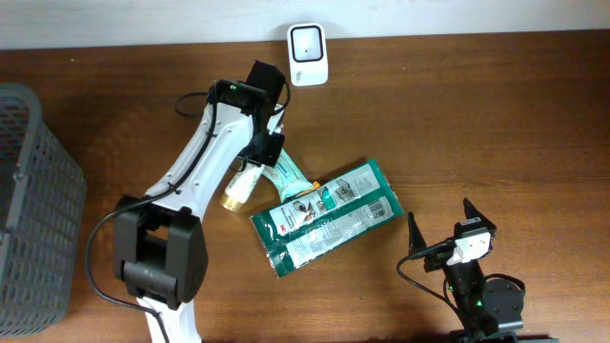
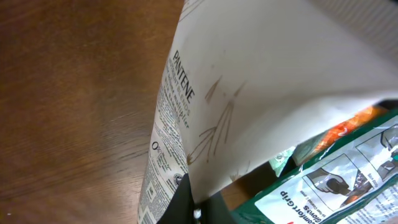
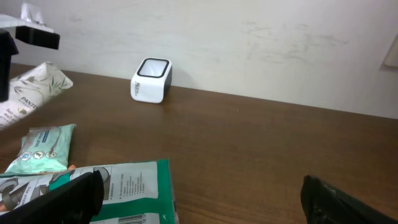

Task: Scan the item barcode
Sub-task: 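Pull white Pantene tube from basket with left gripper, set on table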

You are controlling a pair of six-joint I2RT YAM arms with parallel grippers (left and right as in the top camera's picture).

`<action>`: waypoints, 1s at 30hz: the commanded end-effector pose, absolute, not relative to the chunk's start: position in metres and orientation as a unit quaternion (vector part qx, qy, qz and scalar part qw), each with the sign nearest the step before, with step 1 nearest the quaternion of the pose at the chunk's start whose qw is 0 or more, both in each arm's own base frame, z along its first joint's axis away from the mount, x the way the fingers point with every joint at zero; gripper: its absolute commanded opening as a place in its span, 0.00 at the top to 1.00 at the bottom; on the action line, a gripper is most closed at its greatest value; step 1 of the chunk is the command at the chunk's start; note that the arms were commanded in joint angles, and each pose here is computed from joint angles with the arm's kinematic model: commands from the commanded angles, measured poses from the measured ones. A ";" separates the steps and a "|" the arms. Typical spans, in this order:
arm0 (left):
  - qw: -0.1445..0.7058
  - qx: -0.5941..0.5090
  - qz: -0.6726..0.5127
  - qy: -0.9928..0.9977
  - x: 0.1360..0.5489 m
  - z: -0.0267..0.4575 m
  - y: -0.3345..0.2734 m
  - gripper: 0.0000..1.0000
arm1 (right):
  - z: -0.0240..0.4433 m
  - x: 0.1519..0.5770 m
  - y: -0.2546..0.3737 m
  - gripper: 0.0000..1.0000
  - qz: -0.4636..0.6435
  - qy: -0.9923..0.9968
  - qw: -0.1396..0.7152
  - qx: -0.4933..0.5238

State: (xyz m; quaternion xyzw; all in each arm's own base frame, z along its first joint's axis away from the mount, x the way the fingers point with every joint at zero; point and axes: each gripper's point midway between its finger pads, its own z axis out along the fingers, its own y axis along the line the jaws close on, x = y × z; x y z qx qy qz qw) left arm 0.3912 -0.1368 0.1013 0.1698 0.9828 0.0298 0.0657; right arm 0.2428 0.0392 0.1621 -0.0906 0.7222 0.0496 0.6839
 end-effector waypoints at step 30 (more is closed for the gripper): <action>0.349 0.052 -0.001 0.936 0.398 0.334 -0.056 0.01 | 0.160 0.243 0.038 0.02 0.047 0.723 0.684 -0.090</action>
